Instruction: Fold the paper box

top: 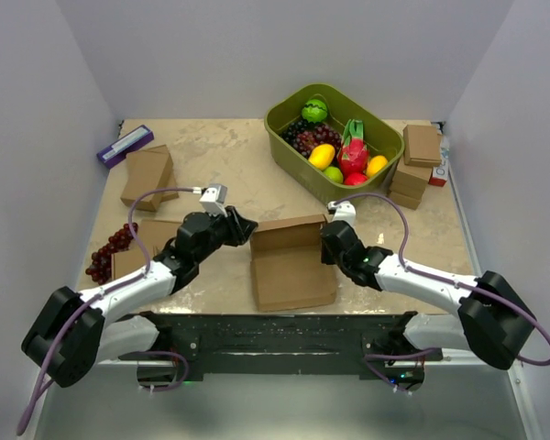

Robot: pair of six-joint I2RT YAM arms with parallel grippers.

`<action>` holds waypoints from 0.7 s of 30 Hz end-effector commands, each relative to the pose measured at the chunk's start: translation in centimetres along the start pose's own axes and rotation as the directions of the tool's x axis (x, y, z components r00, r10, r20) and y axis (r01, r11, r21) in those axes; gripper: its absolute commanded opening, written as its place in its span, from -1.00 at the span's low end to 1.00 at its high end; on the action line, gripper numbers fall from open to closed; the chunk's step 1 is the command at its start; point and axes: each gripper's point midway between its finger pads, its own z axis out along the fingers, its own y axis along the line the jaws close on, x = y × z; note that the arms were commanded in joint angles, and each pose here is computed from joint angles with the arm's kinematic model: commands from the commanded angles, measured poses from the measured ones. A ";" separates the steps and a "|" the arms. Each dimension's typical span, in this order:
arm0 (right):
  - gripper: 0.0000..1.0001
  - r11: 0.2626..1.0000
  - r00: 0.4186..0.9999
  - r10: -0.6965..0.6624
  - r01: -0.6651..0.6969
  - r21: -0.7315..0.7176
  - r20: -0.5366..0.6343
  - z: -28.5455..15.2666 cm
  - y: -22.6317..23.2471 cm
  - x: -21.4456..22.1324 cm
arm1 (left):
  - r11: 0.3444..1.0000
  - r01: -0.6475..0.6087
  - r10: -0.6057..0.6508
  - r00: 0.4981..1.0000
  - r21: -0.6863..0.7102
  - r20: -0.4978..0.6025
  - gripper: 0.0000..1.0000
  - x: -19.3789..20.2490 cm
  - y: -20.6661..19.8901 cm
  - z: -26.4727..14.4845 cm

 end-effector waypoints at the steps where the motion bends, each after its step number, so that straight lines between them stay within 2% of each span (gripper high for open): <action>1: -0.93 0.997 0.996 0.069 -0.067 -0.040 0.057 -0.4 1.9 -2.3 | 0.994 -0.102 0.102 0.995 -0.042 0.006 -0.28 -1.2 -0.2 -0.1; 3: -0.93 0.996 0.995 0.079 -0.077 -0.033 0.066 -0.6 1.7 -2.4 | 0.990 -0.129 0.130 0.991 -0.050 0.022 -0.22 -2.3 -0.5 -0.1; 4: -0.93 0.996 0.995 0.081 -0.079 -0.028 0.066 -0.6 1.4 -2.2 | 0.986 -0.141 0.143 0.990 -0.088 0.015 -0.02 -2.4 0.1 -0.2; 7: -0.93 0.996 0.993 0.090 -0.089 -0.014 0.077 -0.6 1.1 -2.3 | 0.968 -0.193 0.210 0.973 -0.159 0.094 0.44 -5.9 0.1 -1.1; 11: -0.93 0.996 0.993 0.092 -0.092 0.001 0.071 -0.4 0.9 -2.0 | 0.948 -0.229 0.274 0.941 -0.223 0.197 0.56 -10.4 -1.1 -3.4; 14: -0.93 0.996 0.993 0.092 -0.093 0.009 0.073 -0.4 0.8 -2.0 | 0.945 -0.251 0.296 0.930 -0.211 0.217 0.56 -10.3 -2.5 -4.3; 18: -0.93 0.995 0.992 0.094 -0.096 0.018 0.082 -0.4 0.7 -2.4 | 0.960 -0.275 0.281 0.950 -0.058 0.135 0.45 -4.3 -5.6 -3.7; 20: -0.93 0.995 0.992 0.094 -0.096 0.025 0.083 -0.4 0.6 -2.5 | 0.962 -0.272 0.272 0.962 -0.004 0.032 0.43 0.6 -5.3 -3.1; 21: -0.93 0.996 0.993 0.089 -0.091 0.022 0.083 -0.4 0.7 -2.5 | 0.964 -0.260 0.260 0.965 0.056 0.018 0.42 1.9 -6.0 -2.8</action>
